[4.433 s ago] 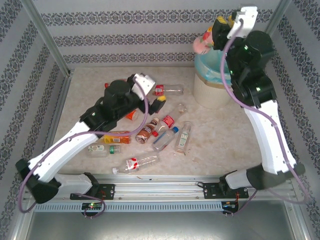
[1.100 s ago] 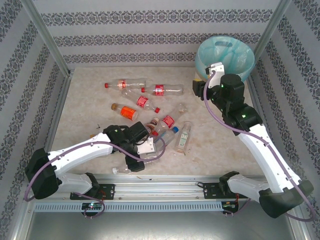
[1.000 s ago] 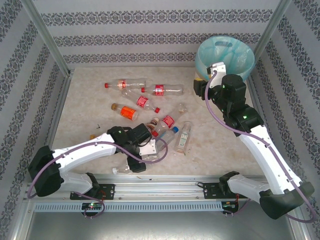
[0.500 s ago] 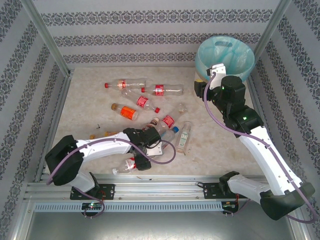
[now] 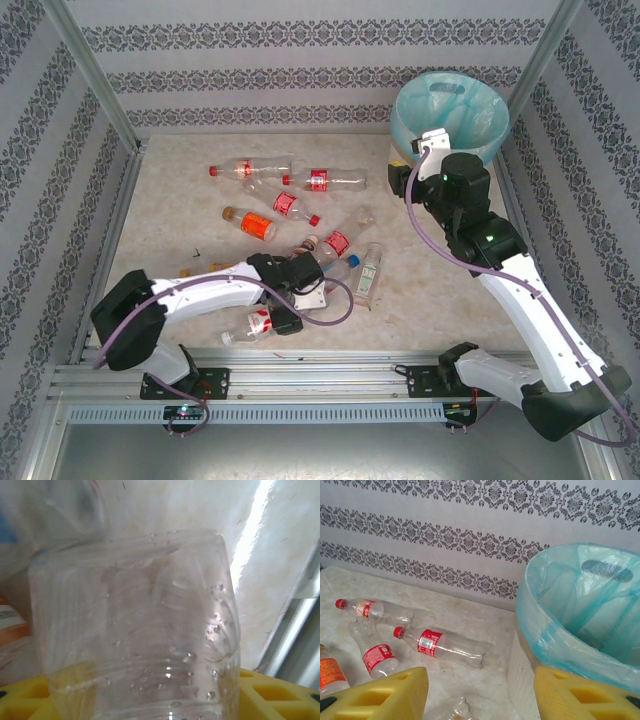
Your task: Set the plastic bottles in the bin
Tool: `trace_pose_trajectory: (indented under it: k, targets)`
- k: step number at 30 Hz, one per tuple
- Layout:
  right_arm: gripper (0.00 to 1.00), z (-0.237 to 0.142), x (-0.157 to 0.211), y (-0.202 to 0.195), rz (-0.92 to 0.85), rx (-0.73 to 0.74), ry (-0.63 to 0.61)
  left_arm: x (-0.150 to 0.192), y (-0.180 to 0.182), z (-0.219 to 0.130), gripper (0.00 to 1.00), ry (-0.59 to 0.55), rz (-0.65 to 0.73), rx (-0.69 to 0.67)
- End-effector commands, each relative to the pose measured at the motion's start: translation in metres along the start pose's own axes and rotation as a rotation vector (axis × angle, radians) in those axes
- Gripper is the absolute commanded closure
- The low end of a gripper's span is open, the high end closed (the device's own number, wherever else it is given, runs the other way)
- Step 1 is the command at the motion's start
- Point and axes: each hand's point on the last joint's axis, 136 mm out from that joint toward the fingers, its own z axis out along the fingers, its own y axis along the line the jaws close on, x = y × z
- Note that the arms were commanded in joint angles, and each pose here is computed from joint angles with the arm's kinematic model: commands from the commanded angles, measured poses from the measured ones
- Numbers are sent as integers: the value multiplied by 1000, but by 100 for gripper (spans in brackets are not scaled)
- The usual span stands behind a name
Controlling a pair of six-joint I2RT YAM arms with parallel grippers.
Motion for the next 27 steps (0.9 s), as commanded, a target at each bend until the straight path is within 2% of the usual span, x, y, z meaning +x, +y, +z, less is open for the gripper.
trace_pose_trajectory:
  k: [1, 5, 7, 9, 11, 13, 15, 17, 22, 27]
  targets:
    - [42, -13, -11, 0, -10, 11, -40, -22, -5, -62, 38, -171, -8, -3]
    - [42, -22, -28, 5, 13, -14, -91, -50, 33, -144, 36, -420, -104, -174]
    - [42, -27, -40, 11, 42, -47, -131, -62, 70, -199, 37, -587, -228, -326]
    - [43, -34, -54, 21, 70, -109, -181, -69, 100, -252, 38, -776, -364, -414]
    - [44, -41, -70, 37, 91, -201, -248, -71, 126, -303, 56, -981, -522, -452]
    - [44, -51, -84, 54, 97, -301, -315, -73, 139, -339, 65, -1137, -617, -455]
    - [44, -60, -94, 69, 106, -386, -374, -76, 147, -367, 76, -1260, -678, -447]
    - [44, -68, -98, 86, 91, -478, -417, -77, 155, -388, 82, -1362, -750, -434]
    - [39, -84, -90, 130, -5, -643, -507, -58, 175, -421, 80, -1603, -999, -365]
    - [39, -93, -71, 173, -159, -759, -566, -32, 184, -434, 77, -1786, -1191, -255]
